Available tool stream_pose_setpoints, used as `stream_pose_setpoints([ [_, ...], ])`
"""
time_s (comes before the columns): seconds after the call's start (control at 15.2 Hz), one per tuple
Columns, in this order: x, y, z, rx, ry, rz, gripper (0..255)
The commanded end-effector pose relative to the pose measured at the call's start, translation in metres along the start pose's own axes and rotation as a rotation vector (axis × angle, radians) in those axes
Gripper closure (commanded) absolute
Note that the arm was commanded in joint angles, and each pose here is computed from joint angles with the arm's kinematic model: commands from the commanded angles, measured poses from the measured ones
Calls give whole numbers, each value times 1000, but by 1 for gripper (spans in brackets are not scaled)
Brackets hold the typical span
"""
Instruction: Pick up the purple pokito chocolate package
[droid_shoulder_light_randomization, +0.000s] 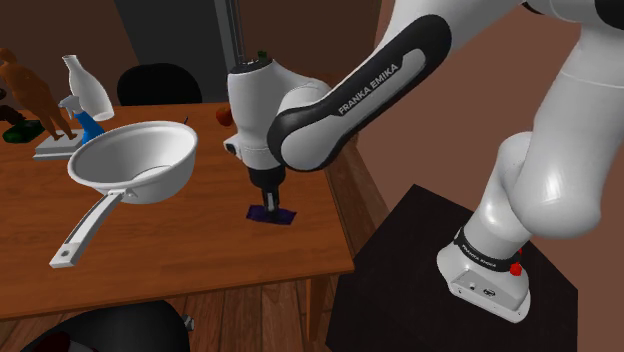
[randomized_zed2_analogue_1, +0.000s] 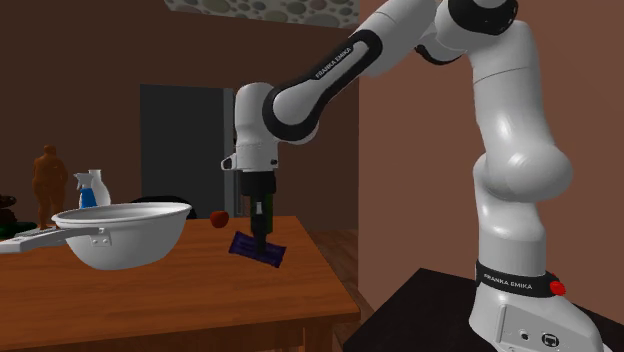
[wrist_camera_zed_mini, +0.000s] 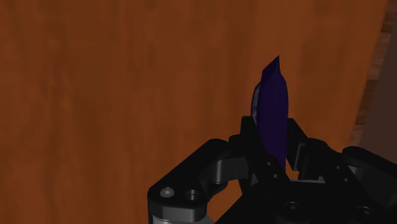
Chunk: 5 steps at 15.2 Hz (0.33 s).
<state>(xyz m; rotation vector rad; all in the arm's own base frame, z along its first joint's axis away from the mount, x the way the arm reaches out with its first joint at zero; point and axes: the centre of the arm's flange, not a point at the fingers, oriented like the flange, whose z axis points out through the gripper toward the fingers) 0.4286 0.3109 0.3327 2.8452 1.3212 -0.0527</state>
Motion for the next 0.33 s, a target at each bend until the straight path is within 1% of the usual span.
stream_pose_setpoints([
  [0.0,0,1,-10,0,0,0,255],
  [0.13,-1,1,-21,0,0,0,255],
  [0.26,-1,1,-21,0,0,0,255],
])
